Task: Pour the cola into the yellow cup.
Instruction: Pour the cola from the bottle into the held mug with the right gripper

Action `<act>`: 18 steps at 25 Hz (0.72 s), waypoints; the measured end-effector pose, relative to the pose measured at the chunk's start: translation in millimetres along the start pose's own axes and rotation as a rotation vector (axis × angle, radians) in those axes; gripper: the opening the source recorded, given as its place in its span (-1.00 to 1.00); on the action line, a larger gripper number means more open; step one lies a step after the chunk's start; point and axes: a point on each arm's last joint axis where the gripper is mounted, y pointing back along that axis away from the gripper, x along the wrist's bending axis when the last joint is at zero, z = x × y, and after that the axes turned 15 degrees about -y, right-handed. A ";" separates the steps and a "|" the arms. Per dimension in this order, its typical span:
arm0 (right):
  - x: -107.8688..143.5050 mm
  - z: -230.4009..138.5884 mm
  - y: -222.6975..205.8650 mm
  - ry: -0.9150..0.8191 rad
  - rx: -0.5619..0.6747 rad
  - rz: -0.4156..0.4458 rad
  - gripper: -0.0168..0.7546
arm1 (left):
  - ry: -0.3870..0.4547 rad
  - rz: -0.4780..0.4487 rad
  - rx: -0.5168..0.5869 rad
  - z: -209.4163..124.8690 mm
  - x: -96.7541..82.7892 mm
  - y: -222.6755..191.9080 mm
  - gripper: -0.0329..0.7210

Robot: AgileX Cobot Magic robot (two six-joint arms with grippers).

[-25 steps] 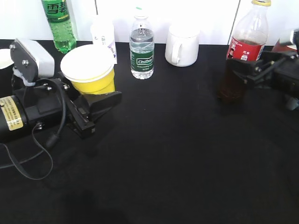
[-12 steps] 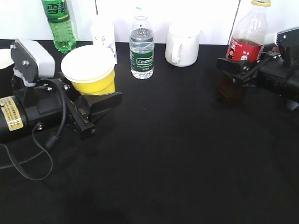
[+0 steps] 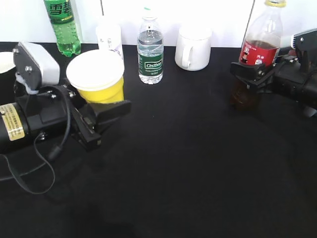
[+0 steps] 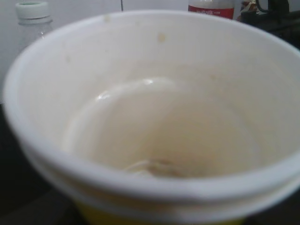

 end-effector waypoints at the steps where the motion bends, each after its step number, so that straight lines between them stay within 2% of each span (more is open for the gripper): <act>1: 5.1 5.8 2.5 0.032 0.003 0.020 0.34 | 0.004 -0.003 0.000 0.0 -0.3 0.0 0.27; 4: 22.0 28.3 12.0 0.131 -0.017 0.078 0.34 | 0.032 -0.059 -0.019 5.4 0.0 -12.5 0.27; 7: 32.6 41.6 18.7 0.199 -0.039 0.111 0.34 | -0.003 -0.150 -0.021 17.2 -16.2 -43.3 0.27; 10: 34.6 42.2 19.6 0.358 -0.042 0.121 0.34 | -0.030 -0.232 -0.056 29.6 -35.3 -81.0 0.27; 12: 34.7 42.3 19.6 0.448 -0.049 0.120 0.34 | -0.042 -0.262 -0.041 31.9 -45.1 -100.8 0.27; 15: 37.7 45.1 20.2 0.680 -0.104 0.136 0.34 | -0.064 -0.282 -0.045 40.1 -53.6 -119.6 0.27; 18: 32.9 51.9 20.0 0.831 -0.163 0.048 0.34 | -0.065 -0.287 -0.036 40.0 -56.2 -121.8 0.27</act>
